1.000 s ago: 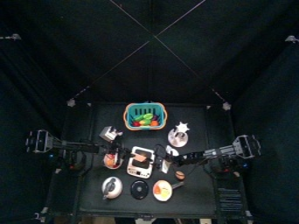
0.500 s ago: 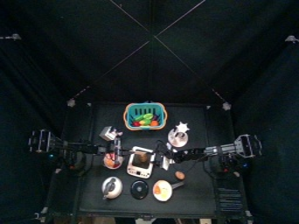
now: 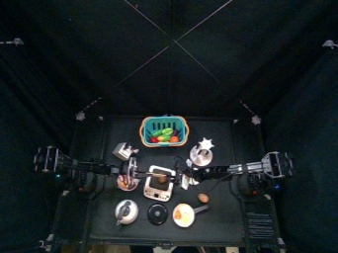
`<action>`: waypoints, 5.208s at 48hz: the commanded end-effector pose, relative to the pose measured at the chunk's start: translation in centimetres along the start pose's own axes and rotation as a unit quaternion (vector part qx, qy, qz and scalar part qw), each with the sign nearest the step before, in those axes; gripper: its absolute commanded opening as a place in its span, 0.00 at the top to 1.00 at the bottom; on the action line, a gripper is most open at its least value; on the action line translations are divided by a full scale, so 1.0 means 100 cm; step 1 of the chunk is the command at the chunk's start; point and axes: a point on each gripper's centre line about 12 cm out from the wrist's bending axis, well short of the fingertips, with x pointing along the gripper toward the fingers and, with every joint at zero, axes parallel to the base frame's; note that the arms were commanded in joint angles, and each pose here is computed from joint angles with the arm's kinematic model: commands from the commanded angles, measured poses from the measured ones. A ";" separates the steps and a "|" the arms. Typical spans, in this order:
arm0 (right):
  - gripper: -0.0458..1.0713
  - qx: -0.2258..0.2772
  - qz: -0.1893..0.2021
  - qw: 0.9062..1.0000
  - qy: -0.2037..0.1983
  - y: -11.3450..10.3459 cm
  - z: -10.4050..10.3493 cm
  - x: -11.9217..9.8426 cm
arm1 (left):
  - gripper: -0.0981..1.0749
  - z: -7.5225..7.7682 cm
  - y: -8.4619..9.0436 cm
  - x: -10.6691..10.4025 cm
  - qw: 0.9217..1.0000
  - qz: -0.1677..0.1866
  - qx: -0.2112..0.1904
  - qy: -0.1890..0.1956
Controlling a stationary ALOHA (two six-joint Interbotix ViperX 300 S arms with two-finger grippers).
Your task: Adjust grip on cleaver
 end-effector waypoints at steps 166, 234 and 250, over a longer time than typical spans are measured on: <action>0.21 -0.016 0.012 1.000 -0.008 -0.005 -0.004 -0.014 | 0.53 -0.042 -0.002 0.008 0.992 -0.021 -0.051 0.116; 0.45 -0.029 0.013 0.999 -0.008 -0.008 0.002 0.000 | 0.53 -0.049 0.008 0.017 0.991 -0.008 -0.052 0.125; 0.46 -0.028 -0.026 0.999 0.002 -0.020 -0.002 0.000 | 0.54 -0.049 0.008 0.018 0.991 -0.010 -0.051 0.124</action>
